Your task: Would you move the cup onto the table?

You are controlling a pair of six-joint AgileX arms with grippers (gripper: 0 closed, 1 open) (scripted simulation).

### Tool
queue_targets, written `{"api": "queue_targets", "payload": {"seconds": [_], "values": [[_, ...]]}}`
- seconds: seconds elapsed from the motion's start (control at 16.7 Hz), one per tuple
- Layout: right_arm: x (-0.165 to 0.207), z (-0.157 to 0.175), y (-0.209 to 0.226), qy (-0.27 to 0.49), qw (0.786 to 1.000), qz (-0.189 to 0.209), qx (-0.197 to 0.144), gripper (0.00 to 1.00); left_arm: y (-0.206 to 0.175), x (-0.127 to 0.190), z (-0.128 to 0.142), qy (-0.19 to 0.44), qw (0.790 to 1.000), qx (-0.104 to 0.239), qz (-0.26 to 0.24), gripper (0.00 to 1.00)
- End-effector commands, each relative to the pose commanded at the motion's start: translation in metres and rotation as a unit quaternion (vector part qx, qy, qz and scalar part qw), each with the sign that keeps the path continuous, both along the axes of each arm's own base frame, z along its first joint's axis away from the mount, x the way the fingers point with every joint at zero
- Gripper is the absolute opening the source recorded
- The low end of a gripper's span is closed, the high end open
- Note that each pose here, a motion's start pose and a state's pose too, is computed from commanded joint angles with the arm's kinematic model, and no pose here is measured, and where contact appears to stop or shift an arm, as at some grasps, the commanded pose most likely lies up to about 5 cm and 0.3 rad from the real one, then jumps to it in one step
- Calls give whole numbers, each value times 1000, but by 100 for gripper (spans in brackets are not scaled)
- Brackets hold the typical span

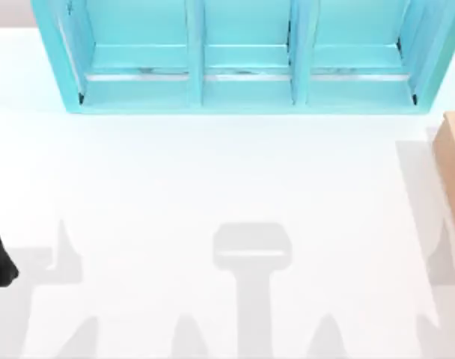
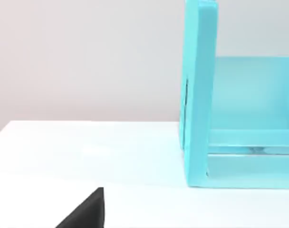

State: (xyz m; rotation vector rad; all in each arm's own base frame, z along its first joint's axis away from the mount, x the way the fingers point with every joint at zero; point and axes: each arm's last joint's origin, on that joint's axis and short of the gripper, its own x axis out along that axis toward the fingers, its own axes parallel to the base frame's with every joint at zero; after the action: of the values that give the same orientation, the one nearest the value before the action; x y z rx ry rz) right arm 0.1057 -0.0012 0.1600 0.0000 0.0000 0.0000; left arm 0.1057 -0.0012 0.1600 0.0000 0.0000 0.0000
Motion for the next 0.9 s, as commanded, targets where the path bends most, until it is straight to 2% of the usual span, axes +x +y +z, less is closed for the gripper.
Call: {"api": "queue_targets", "payload": {"seconds": [0.18, 0.3, 0.54, 0.66, 0.9], "values": [[0, 2, -1, 5, 1000, -3, -4, 100, 0, 0, 0, 0, 1000, 0, 0, 100], [0, 10, -3, 31, 999, -15, -19, 100, 0, 0, 0, 0, 1000, 0, 0, 100], [7, 41, -14, 151, 985, -50, -64, 100, 0, 0, 0, 0, 1000, 0, 0, 100], [18, 55, -23, 254, 962, -63, -78, 100, 0, 0, 0, 0, 1000, 0, 0, 100], [45, 78, -49, 438, 892, -71, -82, 100, 0, 0, 0, 0, 1000, 0, 0, 100]]}}
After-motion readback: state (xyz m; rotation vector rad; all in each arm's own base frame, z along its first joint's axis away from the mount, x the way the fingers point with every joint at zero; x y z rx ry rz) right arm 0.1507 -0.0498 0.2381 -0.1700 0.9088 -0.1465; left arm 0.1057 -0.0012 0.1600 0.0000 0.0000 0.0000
